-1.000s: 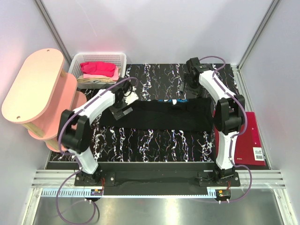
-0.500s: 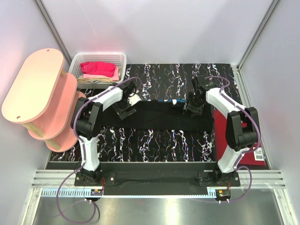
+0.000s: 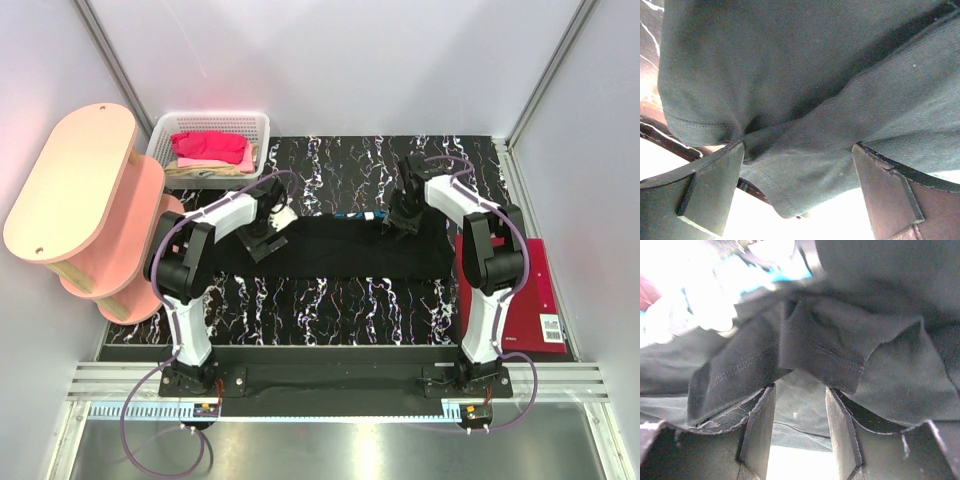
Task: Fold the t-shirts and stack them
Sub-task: Fold the tshirt
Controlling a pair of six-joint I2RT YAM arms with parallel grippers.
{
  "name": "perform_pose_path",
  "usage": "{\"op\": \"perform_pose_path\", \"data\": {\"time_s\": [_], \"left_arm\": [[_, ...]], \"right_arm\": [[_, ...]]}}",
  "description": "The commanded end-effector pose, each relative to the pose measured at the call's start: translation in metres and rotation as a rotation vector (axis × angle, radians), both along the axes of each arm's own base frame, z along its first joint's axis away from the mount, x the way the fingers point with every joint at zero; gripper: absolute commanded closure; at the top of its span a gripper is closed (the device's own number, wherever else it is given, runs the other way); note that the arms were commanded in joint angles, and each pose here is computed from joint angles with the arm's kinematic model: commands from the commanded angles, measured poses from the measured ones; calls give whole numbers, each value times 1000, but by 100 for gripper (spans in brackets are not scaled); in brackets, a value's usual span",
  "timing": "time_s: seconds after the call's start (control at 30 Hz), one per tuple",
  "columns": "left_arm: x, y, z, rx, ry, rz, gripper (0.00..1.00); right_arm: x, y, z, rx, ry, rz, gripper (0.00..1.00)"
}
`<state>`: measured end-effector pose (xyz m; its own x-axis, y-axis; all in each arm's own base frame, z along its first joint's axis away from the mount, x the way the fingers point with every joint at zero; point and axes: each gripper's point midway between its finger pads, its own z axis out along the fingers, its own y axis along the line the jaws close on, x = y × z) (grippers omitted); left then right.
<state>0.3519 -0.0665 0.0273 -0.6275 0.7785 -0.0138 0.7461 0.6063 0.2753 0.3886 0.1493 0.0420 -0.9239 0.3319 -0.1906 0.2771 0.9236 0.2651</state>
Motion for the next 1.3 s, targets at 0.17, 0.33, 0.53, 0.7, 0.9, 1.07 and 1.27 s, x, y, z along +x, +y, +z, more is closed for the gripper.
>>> {"op": "perform_pose_path", "data": {"time_s": [0.17,0.33,0.53,0.7,0.9,1.07,1.27], "left_arm": [[-11,8,-4,4,9,-1,5],[-18,13,-6,18,14,-5,5],[-22,17,-6,26,9,-2,5],[-25,19,-4,8,1,16,5],[-26,28,2,-5,-15,45,4],[-28,30,3,-10,-15,52,4],[-34,31,4,-13,-11,51,4]], "right_arm": [[48,2,18,-34,-105,18,48],[69,1,10,-67,-99,19,49],[94,-26,46,-217,-173,-50,38],[65,-51,101,-278,-263,-144,29],[-21,-12,69,17,-146,-86,34],[-62,-27,12,-54,-6,-107,33],[-55,-31,-26,-118,99,-103,38]]}}
